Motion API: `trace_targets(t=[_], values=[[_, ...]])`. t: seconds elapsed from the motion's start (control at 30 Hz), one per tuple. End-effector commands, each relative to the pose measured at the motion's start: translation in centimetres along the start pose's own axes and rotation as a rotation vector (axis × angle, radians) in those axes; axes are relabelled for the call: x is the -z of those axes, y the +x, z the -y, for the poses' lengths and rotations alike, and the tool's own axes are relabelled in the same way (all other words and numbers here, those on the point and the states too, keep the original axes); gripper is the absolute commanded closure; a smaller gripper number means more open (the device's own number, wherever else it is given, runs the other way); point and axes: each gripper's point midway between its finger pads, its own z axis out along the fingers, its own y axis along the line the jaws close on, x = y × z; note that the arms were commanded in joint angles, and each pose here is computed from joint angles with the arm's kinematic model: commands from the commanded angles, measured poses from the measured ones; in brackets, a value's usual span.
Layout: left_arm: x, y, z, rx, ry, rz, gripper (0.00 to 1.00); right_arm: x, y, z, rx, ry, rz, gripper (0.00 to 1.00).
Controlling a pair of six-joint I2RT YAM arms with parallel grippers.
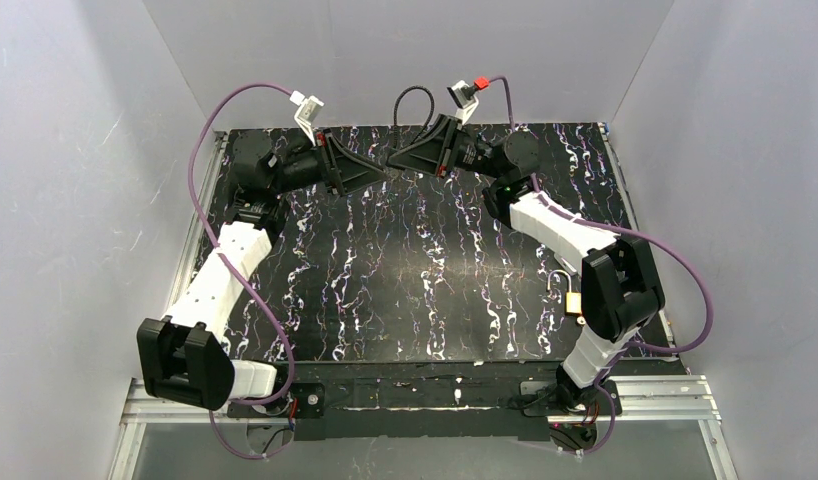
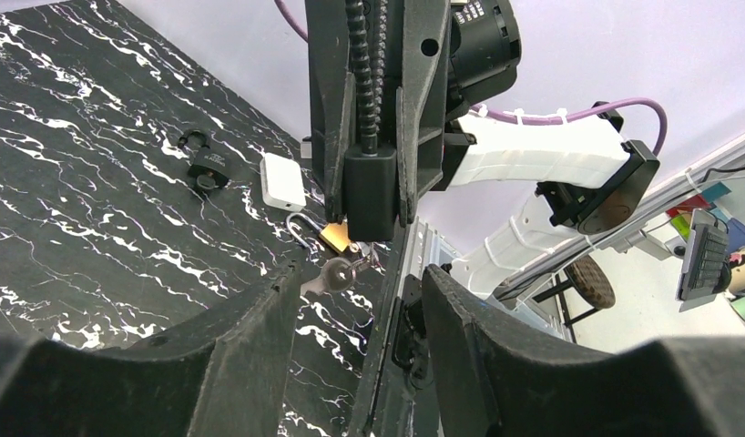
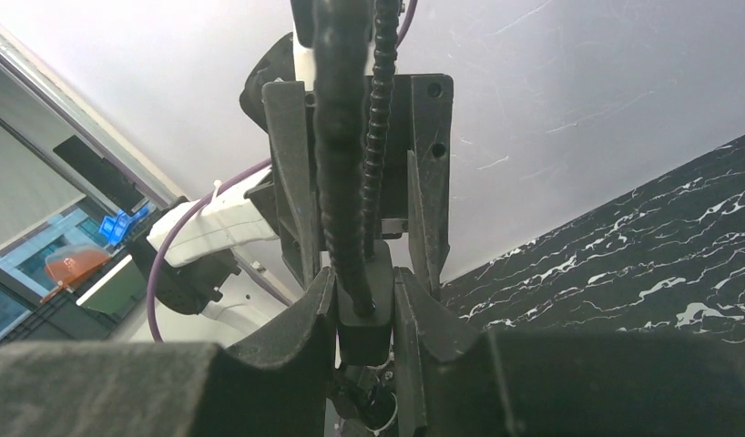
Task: Lock with the key
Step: Lock the lock.
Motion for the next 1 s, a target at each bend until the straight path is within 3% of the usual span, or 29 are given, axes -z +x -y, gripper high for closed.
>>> trace_targets(t=[0.0, 0.2, 0.43, 0.63, 0.97], values=[[-0.1, -0.5, 1.5, -0.057, 0.015, 0.016, 0.51, -0.8, -2.4, -4.0, 0.12, -0.073, 0.04, 0.99], [-0.9, 0.2, 2.1, -0.044, 0.04, -0.005, 0.59, -1.3, -2.1, -3.8, 0.107, -0.078, 0.045, 0.99], [-1.4, 0.6, 1.4, 0.008, 0.024, -0.003, 0.75, -1.4, -2.1, -4.0, 0.099, -0.089, 0.052, 0.99], [-1.6, 0.8, 1.2, 0.057, 0.035, 0.012, 1.0, -1.4, -2.4, -4.3, 0.072, -0.108, 0.08, 0.99], [-1.9, 0.9, 1.4, 0.221, 0.123, 0.07, 1.0, -0.9, -2.6, -4.0, -0.031, -0.137, 0.154, 0.99]])
